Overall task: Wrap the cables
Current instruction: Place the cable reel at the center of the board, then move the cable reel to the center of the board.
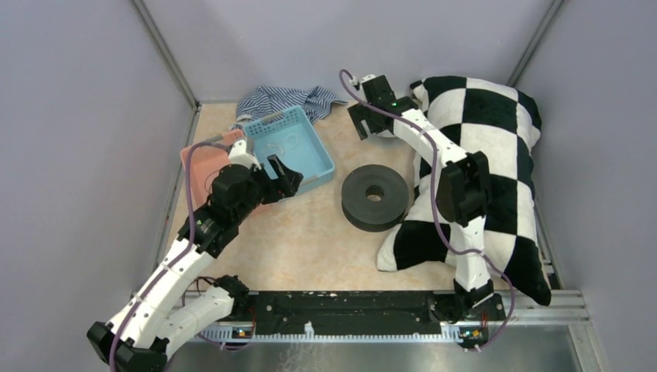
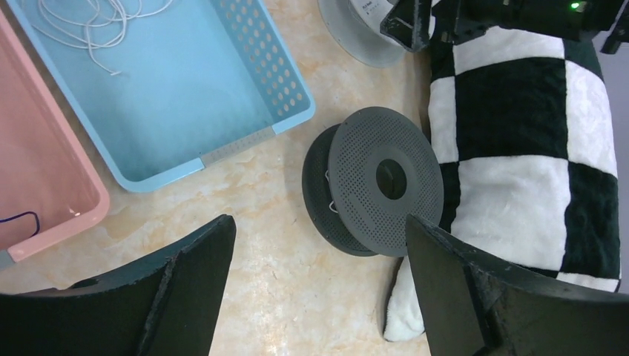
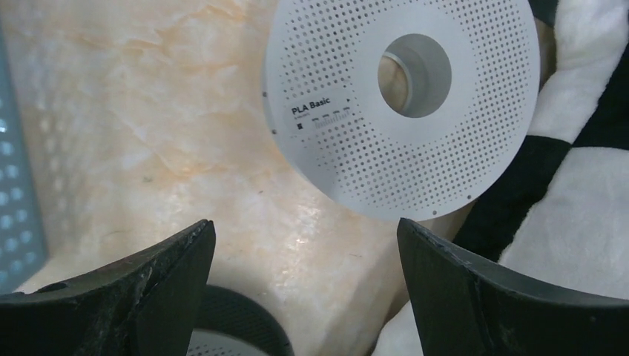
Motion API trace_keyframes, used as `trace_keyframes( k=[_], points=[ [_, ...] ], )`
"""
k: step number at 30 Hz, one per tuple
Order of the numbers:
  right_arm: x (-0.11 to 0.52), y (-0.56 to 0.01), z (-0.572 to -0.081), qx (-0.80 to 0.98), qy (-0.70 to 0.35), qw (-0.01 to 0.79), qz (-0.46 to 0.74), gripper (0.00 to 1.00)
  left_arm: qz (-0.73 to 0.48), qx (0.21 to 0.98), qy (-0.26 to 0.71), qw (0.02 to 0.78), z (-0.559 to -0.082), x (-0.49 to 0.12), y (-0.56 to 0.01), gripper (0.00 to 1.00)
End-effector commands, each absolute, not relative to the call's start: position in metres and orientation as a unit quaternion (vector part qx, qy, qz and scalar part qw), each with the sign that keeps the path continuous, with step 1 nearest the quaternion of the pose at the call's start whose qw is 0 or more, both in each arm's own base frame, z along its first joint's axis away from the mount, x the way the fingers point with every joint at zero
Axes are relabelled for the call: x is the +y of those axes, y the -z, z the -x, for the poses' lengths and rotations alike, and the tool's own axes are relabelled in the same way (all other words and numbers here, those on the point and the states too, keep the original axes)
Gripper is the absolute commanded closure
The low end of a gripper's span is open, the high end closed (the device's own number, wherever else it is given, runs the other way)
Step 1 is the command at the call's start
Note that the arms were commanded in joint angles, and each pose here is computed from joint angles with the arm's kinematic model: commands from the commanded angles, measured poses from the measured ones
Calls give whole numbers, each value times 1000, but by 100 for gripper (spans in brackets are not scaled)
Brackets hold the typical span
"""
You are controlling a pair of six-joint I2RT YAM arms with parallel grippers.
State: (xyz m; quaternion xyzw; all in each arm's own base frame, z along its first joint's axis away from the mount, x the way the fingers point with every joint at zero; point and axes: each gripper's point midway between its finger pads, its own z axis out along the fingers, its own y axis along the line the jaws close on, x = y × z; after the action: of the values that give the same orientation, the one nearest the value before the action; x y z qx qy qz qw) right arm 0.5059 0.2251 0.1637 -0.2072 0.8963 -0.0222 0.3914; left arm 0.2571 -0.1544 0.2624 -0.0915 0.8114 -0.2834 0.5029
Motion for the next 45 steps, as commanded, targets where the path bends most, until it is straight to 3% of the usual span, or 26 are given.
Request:
trace_keyframes(
  k=[1, 4, 9, 14, 22, 24, 33, 36, 42, 45],
  points=[
    [218, -173, -525, 847, 116, 428, 292, 10, 57, 789, 306, 529, -262, -164, -296, 8],
    [220, -157, -527, 796, 195, 438, 370, 9, 56, 780, 309, 541, -266, -165, -302, 4],
    [221, -126, -530, 762, 233, 426, 428, 8, 67, 779, 297, 549, -269, -159, -302, 1],
    [211, -125, -549, 717, 312, 467, 414, 10, 68, 778, 294, 551, -269, -158, -303, 2],
    [218, -107, -564, 709, 323, 480, 404, 22, 62, 778, 298, 549, -268, -160, -305, 1],
    [218, -106, -567, 712, 324, 485, 391, 28, 64, 778, 298, 550, -267, -159, -304, 2],
    [212, -129, -571, 693, 356, 516, 356, 72, 62, 778, 306, 546, -269, -164, -299, 2],
    [213, -134, -574, 688, 359, 521, 354, 76, 59, 778, 307, 545, -269, -165, -300, 2],
    [210, -130, -574, 684, 369, 519, 355, 71, 55, 776, 308, 547, -268, -165, -301, 1],
    [209, -133, -573, 684, 369, 523, 350, 91, 55, 776, 308, 548, -268, -165, -302, 2]
  ],
)
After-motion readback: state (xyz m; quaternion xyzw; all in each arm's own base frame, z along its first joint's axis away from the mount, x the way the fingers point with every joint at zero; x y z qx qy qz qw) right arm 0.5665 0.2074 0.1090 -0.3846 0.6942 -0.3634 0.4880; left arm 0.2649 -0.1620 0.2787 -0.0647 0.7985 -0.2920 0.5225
